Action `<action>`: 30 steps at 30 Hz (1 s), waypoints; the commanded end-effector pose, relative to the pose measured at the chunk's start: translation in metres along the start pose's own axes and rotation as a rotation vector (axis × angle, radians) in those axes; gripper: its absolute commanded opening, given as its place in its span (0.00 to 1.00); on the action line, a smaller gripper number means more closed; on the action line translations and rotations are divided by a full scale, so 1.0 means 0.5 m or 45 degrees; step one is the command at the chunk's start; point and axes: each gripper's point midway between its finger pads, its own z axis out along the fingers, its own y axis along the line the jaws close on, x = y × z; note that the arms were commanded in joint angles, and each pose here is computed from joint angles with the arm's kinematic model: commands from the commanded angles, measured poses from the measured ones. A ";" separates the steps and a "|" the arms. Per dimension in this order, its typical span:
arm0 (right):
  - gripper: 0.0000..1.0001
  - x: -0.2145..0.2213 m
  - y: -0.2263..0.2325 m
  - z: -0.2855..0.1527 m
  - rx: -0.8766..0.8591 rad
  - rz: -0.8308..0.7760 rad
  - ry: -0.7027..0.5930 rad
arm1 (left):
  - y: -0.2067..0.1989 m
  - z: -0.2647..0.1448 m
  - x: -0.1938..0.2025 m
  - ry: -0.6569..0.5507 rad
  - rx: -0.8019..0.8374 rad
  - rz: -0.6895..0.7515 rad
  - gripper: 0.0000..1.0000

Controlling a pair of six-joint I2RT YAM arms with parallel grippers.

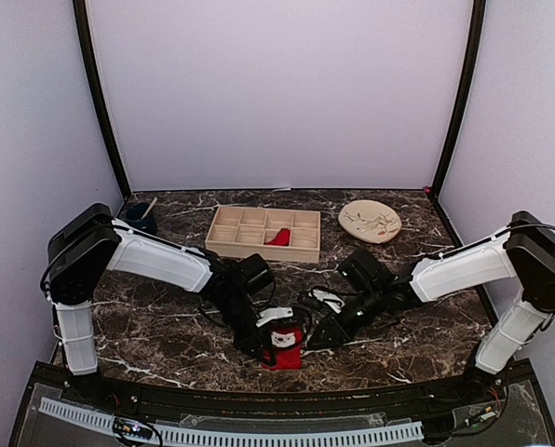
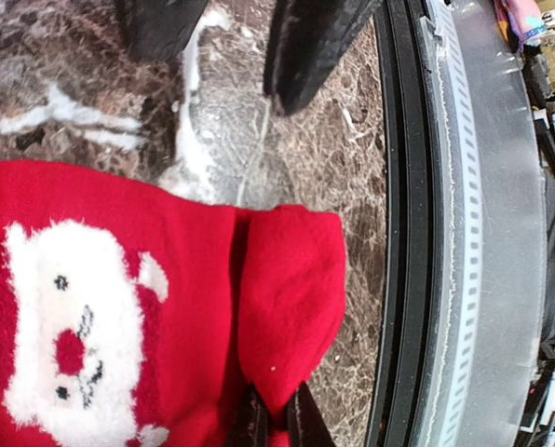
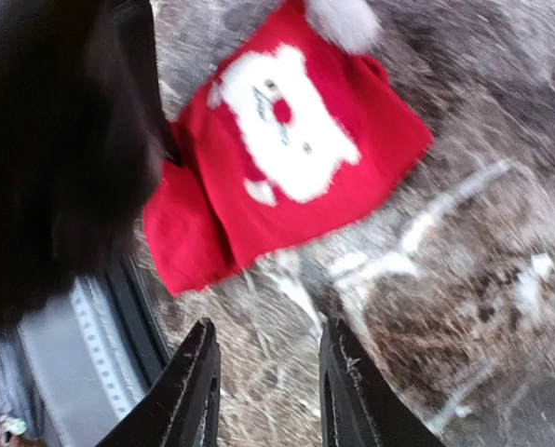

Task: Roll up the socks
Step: Roll the sock at the center of the board.

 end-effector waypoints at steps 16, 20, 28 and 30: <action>0.35 -0.012 0.076 0.006 0.311 -0.455 -0.101 | 0.026 0.007 0.048 0.133 0.184 -0.265 0.00; 0.36 -0.011 0.095 0.020 0.337 -0.544 -0.086 | 0.029 0.010 0.050 0.143 0.211 -0.291 0.00; 0.39 -0.013 0.102 0.057 0.405 -0.678 -0.028 | 0.027 0.013 0.057 0.157 0.239 -0.313 0.00; 0.39 -0.011 0.092 0.070 0.423 -0.688 -0.005 | 0.024 0.013 0.056 0.155 0.248 -0.312 0.00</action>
